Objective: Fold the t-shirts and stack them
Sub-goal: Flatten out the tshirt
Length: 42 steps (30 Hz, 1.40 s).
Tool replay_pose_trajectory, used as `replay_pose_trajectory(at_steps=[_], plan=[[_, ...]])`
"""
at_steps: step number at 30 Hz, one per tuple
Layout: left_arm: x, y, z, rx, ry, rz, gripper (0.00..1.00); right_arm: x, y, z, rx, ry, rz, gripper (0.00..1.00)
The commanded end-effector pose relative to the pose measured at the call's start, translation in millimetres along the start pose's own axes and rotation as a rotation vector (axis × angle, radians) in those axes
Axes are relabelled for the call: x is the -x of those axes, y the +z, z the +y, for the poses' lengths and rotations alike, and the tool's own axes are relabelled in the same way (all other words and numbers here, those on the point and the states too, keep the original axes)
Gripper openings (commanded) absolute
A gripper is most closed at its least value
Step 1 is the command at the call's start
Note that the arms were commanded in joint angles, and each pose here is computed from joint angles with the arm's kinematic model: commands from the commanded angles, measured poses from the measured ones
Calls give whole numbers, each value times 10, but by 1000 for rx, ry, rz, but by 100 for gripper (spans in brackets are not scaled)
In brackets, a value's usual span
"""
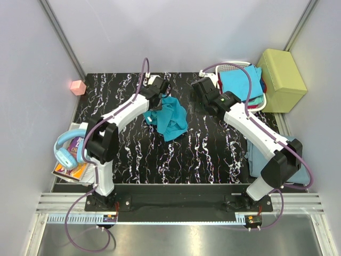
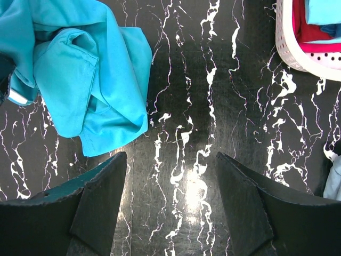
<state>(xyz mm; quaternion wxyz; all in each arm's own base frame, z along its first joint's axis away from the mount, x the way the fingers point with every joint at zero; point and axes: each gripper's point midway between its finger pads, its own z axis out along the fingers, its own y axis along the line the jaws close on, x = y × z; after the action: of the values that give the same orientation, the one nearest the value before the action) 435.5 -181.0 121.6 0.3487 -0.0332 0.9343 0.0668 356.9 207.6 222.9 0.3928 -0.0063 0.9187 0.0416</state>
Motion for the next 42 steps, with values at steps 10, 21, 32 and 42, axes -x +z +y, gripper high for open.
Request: replay_pose_trajectory(at_steps=[10, 21, 32, 42], plan=[[214, 157, -134, -14, -6, -31, 0, 101, -146, -36, 16, 22, -54, 75], [547, -254, -11, -75, -82, -107, 32, 86, -123, -10, 27, 28, -52, 75], [121, -242, -385, -138, -40, -37, 43, 34, -103, 5, 39, 29, -41, 75], [13, -135, -613, -142, 8, -22, 45, 44, -158, -40, 35, 28, -54, 75]])
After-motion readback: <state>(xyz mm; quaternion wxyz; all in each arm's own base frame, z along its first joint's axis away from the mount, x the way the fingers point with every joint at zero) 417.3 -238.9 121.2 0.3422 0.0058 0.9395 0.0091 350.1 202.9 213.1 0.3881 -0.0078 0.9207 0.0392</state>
